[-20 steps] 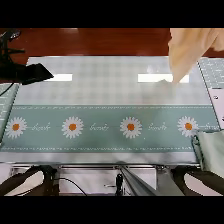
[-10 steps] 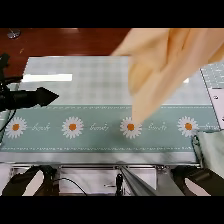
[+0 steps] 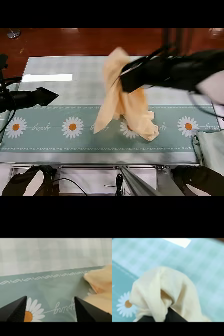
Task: Fold the shirts.
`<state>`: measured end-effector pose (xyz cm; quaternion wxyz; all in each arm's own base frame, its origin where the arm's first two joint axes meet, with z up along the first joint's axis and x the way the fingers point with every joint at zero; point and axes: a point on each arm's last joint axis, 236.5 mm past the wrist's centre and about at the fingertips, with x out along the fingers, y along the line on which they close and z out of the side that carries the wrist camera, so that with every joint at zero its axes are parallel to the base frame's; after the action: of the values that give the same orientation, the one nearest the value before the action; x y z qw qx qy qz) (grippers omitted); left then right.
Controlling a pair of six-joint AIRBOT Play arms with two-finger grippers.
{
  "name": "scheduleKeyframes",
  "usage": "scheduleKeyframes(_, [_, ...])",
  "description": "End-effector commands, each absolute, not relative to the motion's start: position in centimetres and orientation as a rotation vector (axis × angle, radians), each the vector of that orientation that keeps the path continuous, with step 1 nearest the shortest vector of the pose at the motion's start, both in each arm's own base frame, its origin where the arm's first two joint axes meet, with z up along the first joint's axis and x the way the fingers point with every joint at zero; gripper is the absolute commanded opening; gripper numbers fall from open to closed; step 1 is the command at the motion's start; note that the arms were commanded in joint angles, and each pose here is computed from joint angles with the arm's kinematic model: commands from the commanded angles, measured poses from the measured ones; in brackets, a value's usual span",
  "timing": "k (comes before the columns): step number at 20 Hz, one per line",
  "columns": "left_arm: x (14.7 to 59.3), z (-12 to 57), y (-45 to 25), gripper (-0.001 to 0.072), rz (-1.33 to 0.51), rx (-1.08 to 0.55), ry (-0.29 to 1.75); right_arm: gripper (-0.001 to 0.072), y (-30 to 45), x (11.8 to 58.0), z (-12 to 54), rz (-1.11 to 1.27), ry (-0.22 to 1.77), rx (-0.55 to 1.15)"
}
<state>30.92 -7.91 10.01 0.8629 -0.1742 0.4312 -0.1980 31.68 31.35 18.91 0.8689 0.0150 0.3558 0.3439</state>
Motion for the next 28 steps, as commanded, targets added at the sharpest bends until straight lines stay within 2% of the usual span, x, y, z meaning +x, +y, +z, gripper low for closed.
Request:
scheduleKeyframes(1, [31.0, 9.9, -7.8, 0.0699, -0.418, -0.354, 0.903, 0.0025, 37.9, 28.9, 8.1, 0.777, 0.988, 0.150])
scheduleKeyframes(4, [31.1, 9.7, -7.8, 0.0700, -0.417, -0.360, 0.908, 0.0026, 41.9, 27.3, 2.4, 0.803, 1.149, 0.256])
scheduleKeyframes(5, [31.1, 9.7, -7.8, 0.0700, -0.417, -0.361, 0.909, 0.0132, 42.7, 27.1, 1.6, 0.804, 1.180, 0.305])
scheduleKeyframes(6, [31.1, 9.7, -7.8, 0.0701, -0.415, -0.361, 0.907, 0.0515, 43.6, 26.6, 1.7, 0.838, 1.195, 0.347])
scheduleKeyframes(7, [31.2, 9.8, -7.8, 0.0701, -0.412, -0.361, 0.903, 0.0623, 44.0, 26.6, 2.6, 0.893, 1.172, 0.343])
scheduleKeyframes(10, [30.3, 9.5, -8.4, 0.0701, -0.437, -0.379, 0.944, 0.0622, 38.9, 31.2, 6.8, 0.863, 1.119, 0.327])
scheduleKeyframes(13, [27.2, 8.3, -10.9, 0.0701, -0.519, -0.409, 1.089, 0.0620, 24.3, 36.6, 9.7, 0.569, 1.089, 0.281])
scheduleKeyframes(15, [24.3, 6.0, -12.7, 0.0701, -0.545, -0.471, 1.248, 0.0619, 11.9, 36.7, 9.5, 0.248, 1.111, 0.198])
scheduleKeyframes(17, [21.2, 2.3, -14.8, 0.0701, -0.582, -0.498, 1.398, 0.0619, 2.8, 33.6, 8.6, 0.015, 1.136, 0.143])
scheduleKeyframes(20, [18.8, -1.7, -19.2, 0.0701, -0.656, -0.567, 1.516, 0.0619, -1.0, 28.4, 5.0, -0.107, 1.180, 0.258])
scheduleKeyframes(24, [23.3, -3.0, -23.6, 0.0701, -0.630, -0.658, 1.393, 0.0619, -0.6, 23.2, -0.4, -0.132, 1.273, 0.325])
scheduleKeyframes(28, [23.6, -4.4, -27.2, 0.0700, -0.648, -0.685, 1.447, 0.0619, 1.2, 20.6, -3.9, -0.105, 1.364, 0.392])
